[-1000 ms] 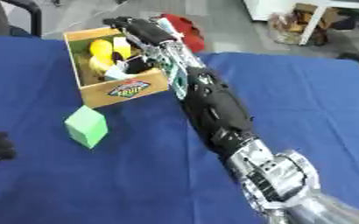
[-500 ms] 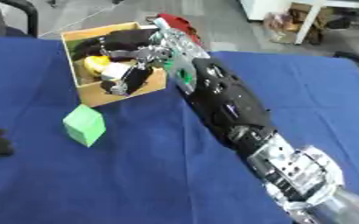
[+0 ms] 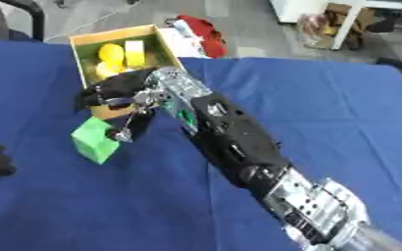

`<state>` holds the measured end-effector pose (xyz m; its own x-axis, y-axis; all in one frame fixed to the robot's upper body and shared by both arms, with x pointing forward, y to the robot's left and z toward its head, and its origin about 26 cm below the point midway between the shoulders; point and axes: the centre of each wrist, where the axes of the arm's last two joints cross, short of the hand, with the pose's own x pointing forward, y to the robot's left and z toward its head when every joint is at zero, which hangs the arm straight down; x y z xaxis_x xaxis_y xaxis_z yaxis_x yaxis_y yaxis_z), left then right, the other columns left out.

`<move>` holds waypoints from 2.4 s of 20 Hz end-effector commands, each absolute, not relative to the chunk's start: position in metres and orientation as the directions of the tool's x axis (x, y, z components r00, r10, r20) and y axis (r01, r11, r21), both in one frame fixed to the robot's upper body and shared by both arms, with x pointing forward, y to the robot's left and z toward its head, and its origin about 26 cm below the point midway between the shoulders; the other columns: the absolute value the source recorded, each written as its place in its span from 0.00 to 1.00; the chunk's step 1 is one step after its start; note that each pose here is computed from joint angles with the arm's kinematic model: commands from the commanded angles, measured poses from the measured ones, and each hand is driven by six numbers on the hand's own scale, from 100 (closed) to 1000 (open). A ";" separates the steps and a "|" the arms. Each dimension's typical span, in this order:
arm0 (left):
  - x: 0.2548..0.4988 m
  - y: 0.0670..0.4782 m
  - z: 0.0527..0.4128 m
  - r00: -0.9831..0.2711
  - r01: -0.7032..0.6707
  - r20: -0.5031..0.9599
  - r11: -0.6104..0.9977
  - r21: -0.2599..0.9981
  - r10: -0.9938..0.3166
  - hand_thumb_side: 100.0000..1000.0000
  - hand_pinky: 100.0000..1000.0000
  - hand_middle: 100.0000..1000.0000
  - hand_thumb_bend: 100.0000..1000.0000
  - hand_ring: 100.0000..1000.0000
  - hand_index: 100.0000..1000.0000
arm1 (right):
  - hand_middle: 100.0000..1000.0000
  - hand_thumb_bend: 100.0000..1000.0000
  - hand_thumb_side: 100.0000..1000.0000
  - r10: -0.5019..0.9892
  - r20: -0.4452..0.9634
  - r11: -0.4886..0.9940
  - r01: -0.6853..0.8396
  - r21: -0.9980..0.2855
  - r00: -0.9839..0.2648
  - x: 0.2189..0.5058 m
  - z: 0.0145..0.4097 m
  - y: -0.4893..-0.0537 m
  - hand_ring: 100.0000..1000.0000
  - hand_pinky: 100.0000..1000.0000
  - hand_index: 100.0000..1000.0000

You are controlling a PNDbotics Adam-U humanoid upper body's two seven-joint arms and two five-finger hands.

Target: Pick up objects on the table and place them in the box.

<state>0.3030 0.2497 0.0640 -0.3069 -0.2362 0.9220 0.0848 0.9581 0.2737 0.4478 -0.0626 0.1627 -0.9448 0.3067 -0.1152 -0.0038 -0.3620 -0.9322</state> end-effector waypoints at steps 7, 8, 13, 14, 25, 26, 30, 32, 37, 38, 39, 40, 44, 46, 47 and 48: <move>0.305 0.251 0.072 -0.333 0.078 0.912 0.957 0.278 -0.237 0.71 0.60 0.50 0.00 0.51 0.69 | 1.00 0.00 0.21 0.104 -0.200 -0.550 0.111 -0.828 -0.974 0.449 0.161 -0.050 1.00 0.96 1.00; 0.305 0.250 0.072 -0.334 0.079 0.912 0.957 0.278 -0.237 0.71 0.60 0.50 0.00 0.51 0.69 | 1.00 0.00 0.21 0.103 -0.202 -0.548 0.114 -0.829 -0.974 0.449 0.161 -0.049 1.00 0.96 1.00; 0.305 0.250 0.072 -0.334 0.081 0.913 0.957 0.277 -0.236 0.71 0.60 0.50 0.00 0.51 0.69 | 1.00 0.00 0.21 0.094 -0.202 -0.553 0.117 -0.825 -0.975 0.448 0.155 -0.042 1.00 0.96 1.00; 0.305 0.250 0.072 -0.334 0.082 0.913 0.957 0.277 -0.235 0.71 0.60 0.50 0.00 0.51 0.69 | 1.00 0.00 0.21 0.094 -0.202 -0.554 0.117 -0.824 -0.975 0.448 0.154 -0.041 1.00 0.96 1.00; 0.305 0.250 0.072 -0.335 0.083 0.913 0.958 0.275 -0.233 0.71 0.60 0.50 0.00 0.51 0.69 | 1.00 0.00 0.20 0.114 -0.218 -0.500 0.134 -0.856 -0.969 0.449 0.159 -0.036 1.00 0.96 1.00; 0.305 0.250 0.072 -0.335 0.083 0.913 0.958 0.275 -0.233 0.71 0.60 0.50 0.00 0.51 0.69 | 1.00 0.00 0.20 0.116 -0.220 -0.497 0.135 -0.857 -0.969 0.449 0.160 -0.036 1.00 0.96 1.00; 0.305 0.250 0.072 -0.335 0.083 0.913 0.958 0.275 -0.233 0.72 0.60 0.50 0.00 0.51 0.69 | 1.00 0.00 0.20 0.119 -0.224 -0.489 0.139 -0.861 -0.967 0.449 0.163 -0.036 1.00 0.96 1.00; 0.305 0.250 0.072 -0.336 0.084 0.913 0.958 0.274 -0.232 0.72 0.60 0.50 0.00 0.51 0.69 | 1.00 0.00 0.20 0.118 -0.224 -0.487 0.140 -0.862 -0.967 0.449 0.163 -0.035 1.00 0.96 1.00; 0.305 0.250 0.072 -0.336 0.084 0.913 0.958 0.274 -0.232 0.72 0.60 0.50 0.00 0.51 0.69 | 1.00 0.00 0.20 0.119 -0.223 -0.486 0.140 -0.863 -0.967 0.448 0.163 -0.034 1.00 0.96 1.00; 0.305 0.250 0.072 -0.336 0.084 0.913 0.958 0.274 -0.232 0.72 0.60 0.50 0.00 0.51 0.69 | 1.00 0.00 0.20 0.119 -0.225 -0.484 0.141 -0.864 -0.967 0.448 0.164 -0.034 1.00 0.96 1.00; 0.305 0.250 0.072 -0.335 0.084 0.913 0.958 0.274 -0.232 0.72 0.60 0.50 0.00 0.51 0.69 | 1.00 0.00 0.20 0.120 -0.226 -0.483 0.142 -0.864 -0.967 0.448 0.165 -0.034 1.00 0.96 1.00; 0.305 0.250 0.072 -0.336 0.085 0.913 0.958 0.274 -0.231 0.72 0.60 0.50 0.00 0.51 0.69 | 1.00 0.00 0.20 0.121 -0.228 -0.481 0.144 -0.865 -0.966 0.448 0.166 -0.034 1.00 0.96 1.00; 0.305 0.250 0.072 -0.336 0.085 0.913 0.958 0.274 -0.231 0.72 0.60 0.50 0.00 0.51 0.69 | 1.00 0.00 0.20 0.125 -0.231 -0.474 0.146 -0.868 -0.965 0.448 0.168 -0.034 1.00 0.96 1.00; 0.305 0.250 0.072 -0.336 0.084 0.913 0.958 0.274 -0.231 0.72 0.60 0.50 0.00 0.51 0.69 | 1.00 0.00 0.20 0.127 -0.232 -0.472 0.147 -0.869 -0.964 0.448 0.169 -0.034 1.00 0.96 1.00; 0.305 0.250 0.072 -0.336 0.084 0.913 0.958 0.274 -0.232 0.72 0.60 0.50 0.00 0.51 0.69 | 1.00 0.00 0.20 0.128 -0.232 -0.474 0.146 -0.868 -0.964 0.448 0.169 -0.034 1.00 0.96 1.00; 0.305 0.250 0.072 -0.337 0.085 0.913 0.958 0.274 -0.231 0.72 0.60 0.50 0.00 0.51 0.69 | 1.00 0.00 0.20 0.128 -0.232 -0.478 0.144 -0.866 -0.964 0.448 0.168 -0.034 1.00 0.96 1.00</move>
<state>0.3037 0.2492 0.0649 -0.3124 -0.2342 0.9206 0.0883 0.9578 0.2736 0.4475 -0.0358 0.1528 -0.9534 0.2317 -0.1934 0.0906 -0.3916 -0.9157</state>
